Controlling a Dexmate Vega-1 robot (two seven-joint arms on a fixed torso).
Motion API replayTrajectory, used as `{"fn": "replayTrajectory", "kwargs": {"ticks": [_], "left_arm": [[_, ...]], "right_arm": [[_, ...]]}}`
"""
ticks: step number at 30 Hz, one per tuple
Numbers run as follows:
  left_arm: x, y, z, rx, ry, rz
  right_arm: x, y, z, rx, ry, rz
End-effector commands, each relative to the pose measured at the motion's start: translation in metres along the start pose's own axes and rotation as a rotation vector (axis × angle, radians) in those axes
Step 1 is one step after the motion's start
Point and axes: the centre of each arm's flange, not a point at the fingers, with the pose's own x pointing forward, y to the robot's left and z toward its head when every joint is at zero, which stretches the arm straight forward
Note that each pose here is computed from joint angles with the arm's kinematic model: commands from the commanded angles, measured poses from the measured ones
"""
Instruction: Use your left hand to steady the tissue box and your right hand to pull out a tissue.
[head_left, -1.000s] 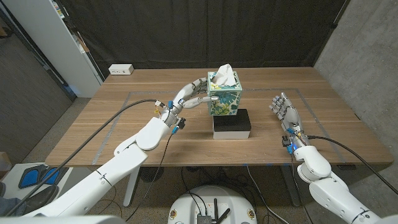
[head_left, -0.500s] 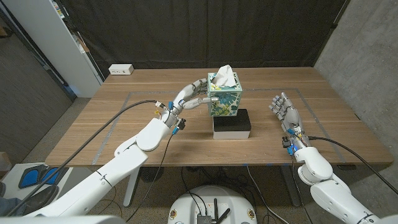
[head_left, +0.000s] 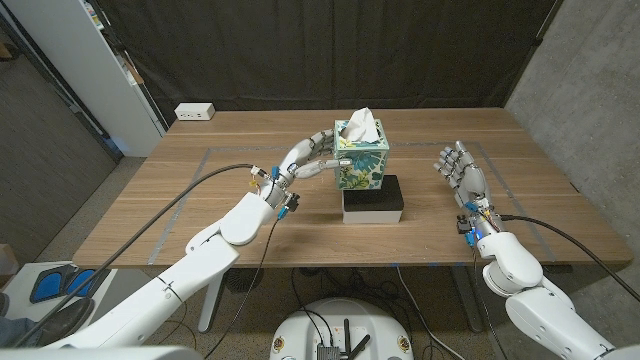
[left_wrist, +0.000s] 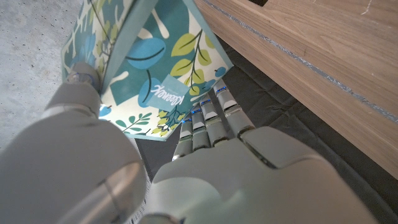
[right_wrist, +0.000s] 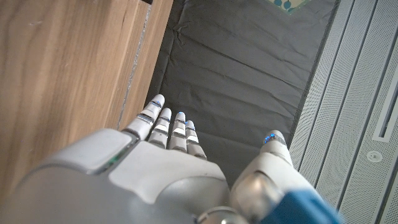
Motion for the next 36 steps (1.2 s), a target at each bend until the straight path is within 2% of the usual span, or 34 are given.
{"fn": "replayTrajectory", "kwargs": {"ticks": [1,5,12,16,24,29,33,36], "left_arm": [[-0.002,0.0,-0.004,-0.009,-0.001,-0.002],[-0.004,0.0,-0.005,0.011,-0.013,0.013],[-0.002,-0.002,-0.007,-0.001,-0.007,-0.005],[-0.001,-0.004,-0.007,-0.006,-0.004,-0.006],[0.0,-0.004,-0.006,0.004,-0.005,-0.016],[0.001,-0.004,-0.006,0.0,-0.002,-0.015],[0.003,-0.004,-0.005,0.012,-0.003,-0.018],[0.003,-0.005,-0.006,-0.002,-0.002,-0.02]], "right_arm": [[0.0,0.003,0.028,-0.034,0.017,-0.009],[0.003,0.005,0.033,-0.007,0.003,0.021],[0.006,0.005,0.047,-0.04,-0.028,0.014],[0.006,0.005,0.06,-0.073,-0.058,0.003],[0.007,0.003,0.075,-0.095,-0.058,0.003],[0.008,0.002,0.09,-0.084,-0.078,0.01],[0.007,0.002,0.104,-0.124,-0.087,0.001],[0.007,0.002,0.111,-0.102,-0.093,-0.008]]}}
